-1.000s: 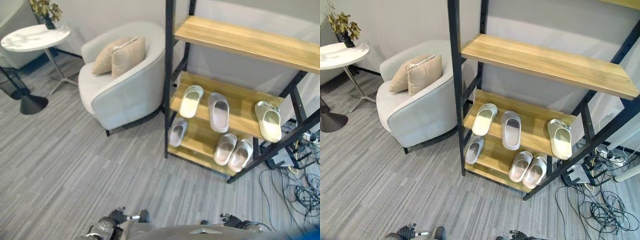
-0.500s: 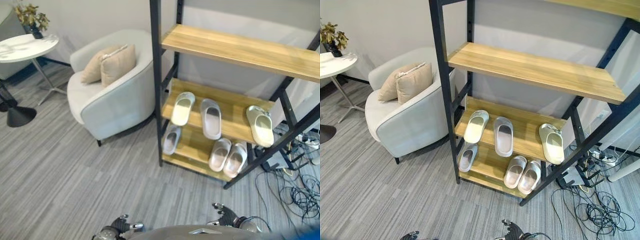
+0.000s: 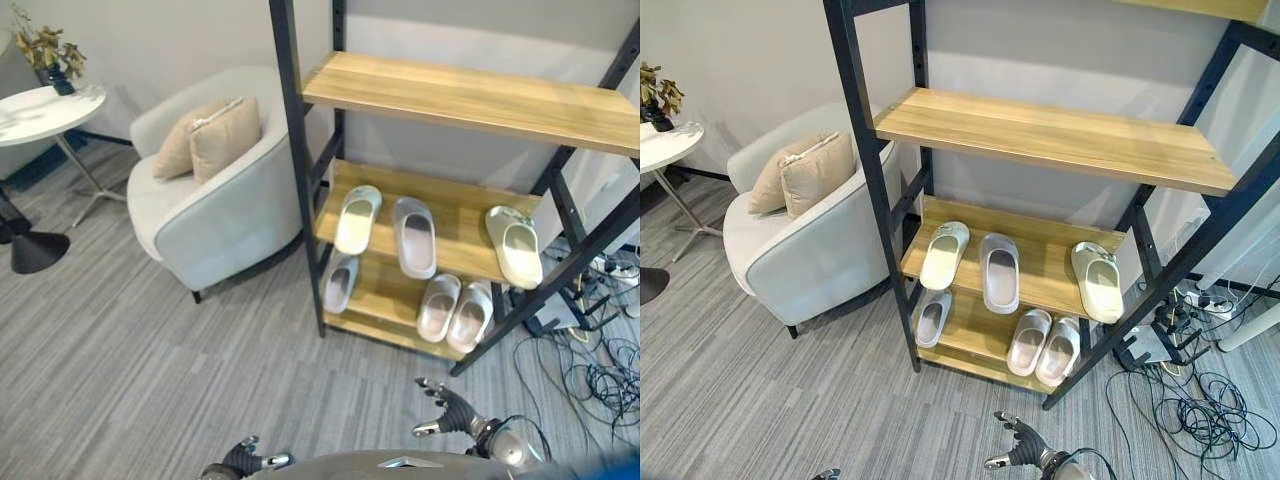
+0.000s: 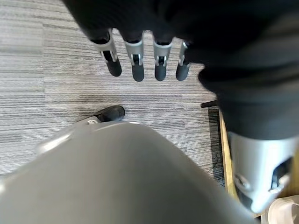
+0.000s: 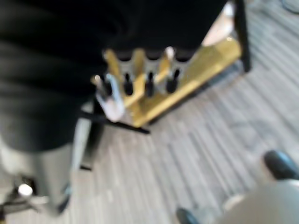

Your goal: Arrange the slippers neatly on the shoe rack.

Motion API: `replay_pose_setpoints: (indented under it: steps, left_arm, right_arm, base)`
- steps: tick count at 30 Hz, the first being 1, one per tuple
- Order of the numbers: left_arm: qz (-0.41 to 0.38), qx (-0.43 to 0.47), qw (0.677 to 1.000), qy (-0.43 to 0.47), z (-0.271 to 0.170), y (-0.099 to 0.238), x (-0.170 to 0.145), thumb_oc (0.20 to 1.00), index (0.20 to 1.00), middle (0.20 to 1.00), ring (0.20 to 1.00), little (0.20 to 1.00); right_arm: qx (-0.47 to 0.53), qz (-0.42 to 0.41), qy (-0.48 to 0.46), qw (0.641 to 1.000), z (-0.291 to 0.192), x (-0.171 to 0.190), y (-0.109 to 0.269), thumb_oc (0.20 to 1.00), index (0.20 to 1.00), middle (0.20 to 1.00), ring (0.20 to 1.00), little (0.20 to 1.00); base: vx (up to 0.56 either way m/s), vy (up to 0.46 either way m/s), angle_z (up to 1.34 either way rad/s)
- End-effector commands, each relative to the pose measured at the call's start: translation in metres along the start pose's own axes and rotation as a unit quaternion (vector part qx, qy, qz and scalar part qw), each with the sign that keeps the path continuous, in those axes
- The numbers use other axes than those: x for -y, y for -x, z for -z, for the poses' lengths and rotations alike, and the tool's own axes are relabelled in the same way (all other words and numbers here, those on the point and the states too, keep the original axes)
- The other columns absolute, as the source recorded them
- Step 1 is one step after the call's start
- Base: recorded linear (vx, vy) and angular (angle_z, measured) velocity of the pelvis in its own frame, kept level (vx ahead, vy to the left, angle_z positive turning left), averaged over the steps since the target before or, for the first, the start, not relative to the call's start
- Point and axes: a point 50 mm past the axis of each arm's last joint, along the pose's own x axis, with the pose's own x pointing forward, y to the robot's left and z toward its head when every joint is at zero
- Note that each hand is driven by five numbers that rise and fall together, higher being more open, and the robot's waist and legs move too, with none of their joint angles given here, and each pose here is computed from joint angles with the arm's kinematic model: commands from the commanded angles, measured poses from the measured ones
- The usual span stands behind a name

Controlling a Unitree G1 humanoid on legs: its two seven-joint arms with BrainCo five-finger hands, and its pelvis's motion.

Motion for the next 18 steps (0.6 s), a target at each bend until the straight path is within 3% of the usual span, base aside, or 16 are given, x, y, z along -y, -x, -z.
replay_pose_setpoints:
  steps: [1,2,5,8,18]
  left_arm:
    - [0.023,-0.003,0.999,-0.024,-0.004,-0.002,0.013,1.000,1.000,1.000,1.000,1.000]
    - [0.026,-0.009,0.999,-0.036,-0.001,-0.002,0.015,1.000,1.000,1.000,1.000,1.000]
    - [0.026,0.004,0.998,-0.050,-0.007,-0.003,0.018,1.000,1.000,1.000,1.000,1.000]
    - [0.012,0.003,0.998,-0.064,-0.009,-0.003,0.009,1.000,1.000,1.000,1.000,1.000]
    - [0.008,0.013,0.997,-0.082,-0.012,-0.004,0.008,1.000,1.000,1.000,1.000,1.000]
  right_arm:
    - [0.104,0.000,0.021,0.994,-0.041,0.012,-0.006,1.000,1.000,1.000,1.000,1.000]
    - [0.132,0.014,0.052,0.990,-0.068,0.026,-0.019,1.000,1.000,1.000,1.000,1.000]
    - [0.122,0.006,0.076,0.990,-0.073,0.018,-0.035,1.000,1.000,1.000,1.000,1.000]
    - [0.241,0.052,0.096,0.964,-0.169,0.054,-0.053,1.000,1.000,1.000,1.000,1.000]
    - [0.227,0.090,0.100,0.965,-0.176,0.067,-0.068,1.000,1.000,1.000,1.000,1.000]
  base:
    - [0.03,0.006,0.03]
    - [0.01,0.010,0.04]
    - [0.00,0.016,0.05]
    - [-0.01,0.017,0.12]
    - [-0.01,0.007,0.25]
